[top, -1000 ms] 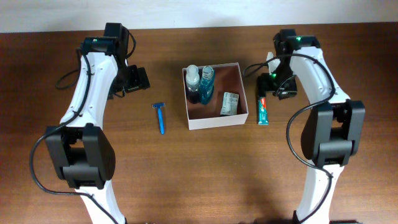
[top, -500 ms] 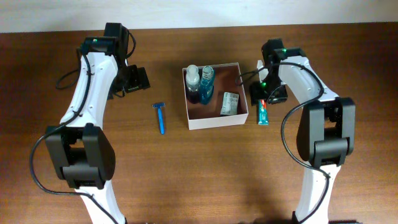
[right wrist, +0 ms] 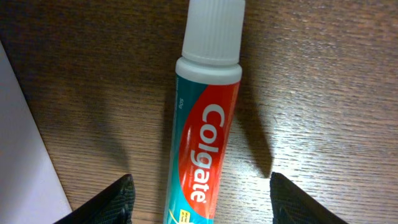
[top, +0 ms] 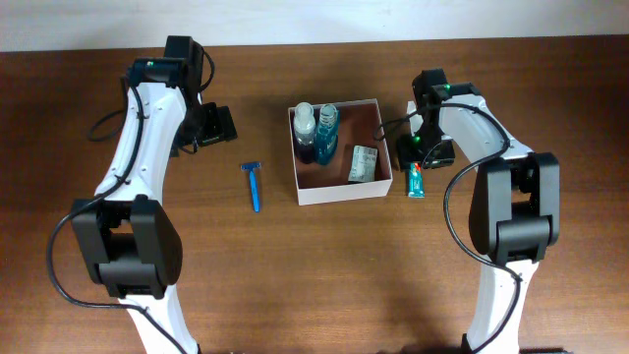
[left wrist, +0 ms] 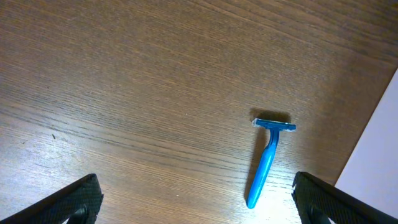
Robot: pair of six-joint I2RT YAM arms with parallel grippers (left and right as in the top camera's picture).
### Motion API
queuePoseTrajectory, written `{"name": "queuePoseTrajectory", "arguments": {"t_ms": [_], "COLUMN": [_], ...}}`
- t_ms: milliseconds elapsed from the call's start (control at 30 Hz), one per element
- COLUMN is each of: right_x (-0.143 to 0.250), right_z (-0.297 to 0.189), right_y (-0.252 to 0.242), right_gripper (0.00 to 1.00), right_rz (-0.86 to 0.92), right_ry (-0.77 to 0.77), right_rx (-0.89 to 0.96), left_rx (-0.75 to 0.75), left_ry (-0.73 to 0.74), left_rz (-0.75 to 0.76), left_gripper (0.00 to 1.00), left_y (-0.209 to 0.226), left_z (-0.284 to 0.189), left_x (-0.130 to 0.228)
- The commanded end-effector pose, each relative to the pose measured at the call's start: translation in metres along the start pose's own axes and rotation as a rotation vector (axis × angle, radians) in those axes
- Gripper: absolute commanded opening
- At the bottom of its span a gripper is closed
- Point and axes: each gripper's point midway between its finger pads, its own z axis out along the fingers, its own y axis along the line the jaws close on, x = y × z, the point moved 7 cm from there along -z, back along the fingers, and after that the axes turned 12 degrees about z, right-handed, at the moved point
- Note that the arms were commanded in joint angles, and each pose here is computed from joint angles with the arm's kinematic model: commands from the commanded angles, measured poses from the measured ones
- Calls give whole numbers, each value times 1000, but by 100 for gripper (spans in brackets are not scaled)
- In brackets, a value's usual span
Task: Pack container
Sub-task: 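Move the right gripper over the Colgate toothpaste tube, then lower the right gripper and close it on the toothpaste tube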
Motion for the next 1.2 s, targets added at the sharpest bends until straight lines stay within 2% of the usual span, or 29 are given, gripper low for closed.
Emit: {"name": "queuePoseTrajectory", "arguments": {"t_ms": [0, 1167], "right_x": [1, 6], "right_z": [-2, 11], "right_y": [0, 2], "right_gripper": [63, 62], "right_rz": [-10, -7], "right_ry": [-9, 2], "right_rx": [14, -14], "left_rx": [-9, -9], "left_ry": [-16, -16], "left_rz": [-7, -7], "left_gripper": [99, 99], "left_y": [2, 2], "left_z": [-5, -5], "left_x": [0, 0]}}
